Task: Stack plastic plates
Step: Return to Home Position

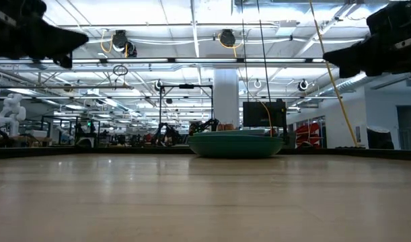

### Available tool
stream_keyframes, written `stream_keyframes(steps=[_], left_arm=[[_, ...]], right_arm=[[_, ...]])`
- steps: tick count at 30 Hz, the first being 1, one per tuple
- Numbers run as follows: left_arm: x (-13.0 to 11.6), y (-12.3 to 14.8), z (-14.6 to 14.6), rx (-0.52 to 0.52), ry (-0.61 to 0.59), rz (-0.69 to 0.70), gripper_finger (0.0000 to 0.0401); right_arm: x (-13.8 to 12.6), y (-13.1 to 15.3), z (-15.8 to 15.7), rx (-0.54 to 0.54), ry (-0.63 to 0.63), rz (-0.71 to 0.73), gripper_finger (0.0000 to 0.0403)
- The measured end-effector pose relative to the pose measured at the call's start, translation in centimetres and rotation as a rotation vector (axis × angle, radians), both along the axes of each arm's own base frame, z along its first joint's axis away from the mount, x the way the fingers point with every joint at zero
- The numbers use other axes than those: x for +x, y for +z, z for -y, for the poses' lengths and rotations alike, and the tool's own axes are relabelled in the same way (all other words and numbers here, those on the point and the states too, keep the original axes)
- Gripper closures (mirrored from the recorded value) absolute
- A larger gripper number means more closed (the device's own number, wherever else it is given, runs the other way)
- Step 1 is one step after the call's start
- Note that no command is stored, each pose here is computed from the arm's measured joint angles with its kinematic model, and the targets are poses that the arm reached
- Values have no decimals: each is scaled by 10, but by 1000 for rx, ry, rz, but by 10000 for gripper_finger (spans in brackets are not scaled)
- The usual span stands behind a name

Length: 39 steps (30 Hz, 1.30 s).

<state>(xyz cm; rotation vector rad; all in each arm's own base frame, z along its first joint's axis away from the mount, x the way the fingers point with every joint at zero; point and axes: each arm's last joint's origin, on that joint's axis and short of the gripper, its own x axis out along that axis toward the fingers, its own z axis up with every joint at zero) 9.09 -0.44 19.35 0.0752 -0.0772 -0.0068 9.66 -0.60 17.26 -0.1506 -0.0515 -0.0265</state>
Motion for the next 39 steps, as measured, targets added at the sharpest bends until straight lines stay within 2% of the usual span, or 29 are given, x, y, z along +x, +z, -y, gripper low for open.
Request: stream_keyframes(steps=[4, 6, 19, 39], left_arm=[[6, -23, 0, -11, -1, -28, 366], [7, -25, 0, -10, -2, -54, 366], [7, -26, 1, 2, -2, -68, 366], [7, -26, 1, 0, -2, -72, 366]], right_arm=[[0, -2, 0, 1, -6, -25, 403], [0, -3, 0, 0, -7, -27, 403], [0, -3, 3, -15, -110, -34, 403], [0, -3, 3, 10, -108, -28, 403]])
